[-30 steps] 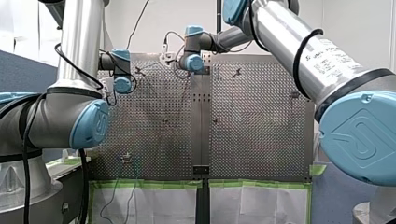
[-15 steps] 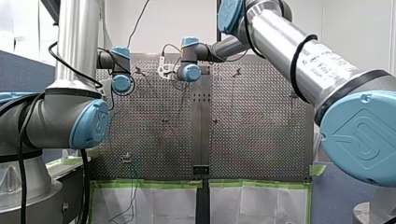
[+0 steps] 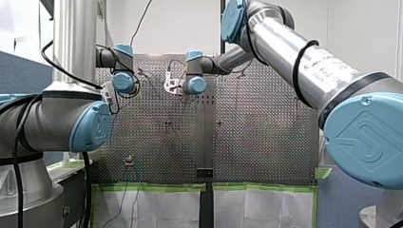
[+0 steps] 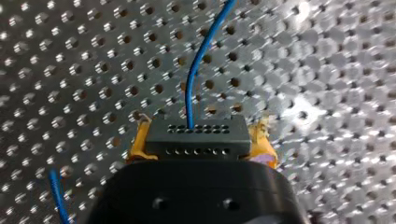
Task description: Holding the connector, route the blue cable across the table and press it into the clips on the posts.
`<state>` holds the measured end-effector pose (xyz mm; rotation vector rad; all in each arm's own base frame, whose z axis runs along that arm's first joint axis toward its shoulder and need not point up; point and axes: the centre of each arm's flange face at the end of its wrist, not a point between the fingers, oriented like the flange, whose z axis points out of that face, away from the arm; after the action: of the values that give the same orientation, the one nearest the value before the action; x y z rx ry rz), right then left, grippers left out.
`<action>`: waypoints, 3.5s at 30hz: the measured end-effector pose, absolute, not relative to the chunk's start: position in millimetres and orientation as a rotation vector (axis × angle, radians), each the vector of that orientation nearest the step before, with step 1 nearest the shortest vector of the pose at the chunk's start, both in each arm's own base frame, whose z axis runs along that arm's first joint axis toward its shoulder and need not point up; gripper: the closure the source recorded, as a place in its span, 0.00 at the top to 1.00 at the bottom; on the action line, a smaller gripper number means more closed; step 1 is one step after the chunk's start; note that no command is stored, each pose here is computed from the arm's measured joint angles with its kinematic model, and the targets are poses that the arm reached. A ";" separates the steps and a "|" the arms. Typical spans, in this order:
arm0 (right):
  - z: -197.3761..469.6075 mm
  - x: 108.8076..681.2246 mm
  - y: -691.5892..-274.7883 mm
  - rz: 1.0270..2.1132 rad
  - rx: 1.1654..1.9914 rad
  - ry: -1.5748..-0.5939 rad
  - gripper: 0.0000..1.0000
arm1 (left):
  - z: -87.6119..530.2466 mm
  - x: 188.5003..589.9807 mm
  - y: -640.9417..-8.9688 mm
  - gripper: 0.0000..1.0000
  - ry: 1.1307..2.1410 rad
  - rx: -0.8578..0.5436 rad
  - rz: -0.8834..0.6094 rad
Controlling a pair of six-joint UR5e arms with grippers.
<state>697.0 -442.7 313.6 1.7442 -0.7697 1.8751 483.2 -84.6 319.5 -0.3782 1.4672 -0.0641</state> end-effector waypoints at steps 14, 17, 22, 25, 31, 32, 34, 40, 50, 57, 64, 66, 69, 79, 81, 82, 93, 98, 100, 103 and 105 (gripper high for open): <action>297.6 679.4 -462.0 1.826 1.757 -0.809 0.00 | 331.1 451.6 -91.6 1.00 1.440 -0.387 -0.097; 295.1 675.4 -466.3 1.817 1.758 -0.817 0.00 | 335.2 443.3 -94.5 1.00 1.431 -0.382 -0.106; 292.0 670.5 -471.7 1.805 1.759 -0.826 0.00 | 343.3 429.8 -101.2 1.00 1.416 -0.364 -0.125; 290.8 669.1 -473.4 1.802 1.759 -0.829 0.00 | 351.9 423.6 -103.5 1.00 1.399 -0.354 -0.132; 290.4 666.0 -477.6 1.798 1.756 -0.833 0.00 | 360.1 409.6 -111.5 1.00 1.399 -0.331 -0.127; 290.4 665.5 -478.3 1.798 1.755 -0.833 0.00 | 360.0 407.6 -114.0 1.00 1.404 -0.326 -0.122; 290.4 664.6 -479.7 1.797 1.753 -0.835 0.00 | 360.3 405.6 -119.7 1.00 1.410 -0.313 -0.111; 290.4 662.5 -482.8 1.795 1.751 -0.837 0.00 | 365.7 416.5 -137.2 1.00 1.393 -0.279 -0.077; 290.0 659.6 -486.8 1.793 1.750 -0.838 0.00 | 369.3 439.8 -171.7 1.00 1.401 -0.225 -0.013; 290.0 655.0 -492.7 1.787 1.749 -0.839 0.00 | 369.4 453.6 -198.4 1.00 1.408 -0.189 0.031; 289.0 651.5 -495.1 1.772 1.759 -0.846 0.00 | 367.2 464.9 -227.4 1.00 1.420 -0.151 0.077; 288.4 650.6 -495.1 1.766 1.766 -0.849 0.00 | 366.4 467.4 -235.3 1.00 1.424 -0.141 0.089; 287.4 648.5 -495.2 1.753 1.779 -0.856 0.00 | 364.8 471.1 -248.1 1.00 1.429 -0.122 0.105; 291.5 640.8 -498.3 1.726 1.793 -0.867 0.00 | 353.6 499.3 -264.7 1.00 1.463 -0.050 0.193; 294.4 638.8 -500.0 1.727 1.788 -0.868 0.00 | 351.8 503.4 -258.2 1.00 1.473 -0.057 0.220; 295.3 638.2 -500.6 1.727 1.786 -0.868 0.00 | 350.8 505.6 -253.0 1.00 1.479 -0.067 0.237; 297.3 634.0 -505.5 1.724 1.778 -0.872 0.00 | 353.2 515.3 -242.2 1.00 1.451 -0.093 0.240; 297.6 636.2 -502.8 1.726 1.780 -0.865 0.00 | 356.3 523.7 -241.9 1.00 1.415 -0.080 0.213; 298.6 636.7 -502.2 1.727 1.778 -0.863 0.00 | 352.4 529.1 -237.8 1.00 1.420 -0.079 0.219; 299.4 637.0 -502.1 1.728 1.776 -0.861 0.00 | 347.3 535.8 -229.4 1.00 1.430 -0.082 0.231; 299.5 637.1 -502.1 1.728 1.775 -0.860 0.00 | 346.9 540.1 -222.0 1.00 1.431 -0.091 0.242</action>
<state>637.1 -502.1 299.5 1.7754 -0.8599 1.7283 540.1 -222.0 346.9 -0.0912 1.4310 0.2424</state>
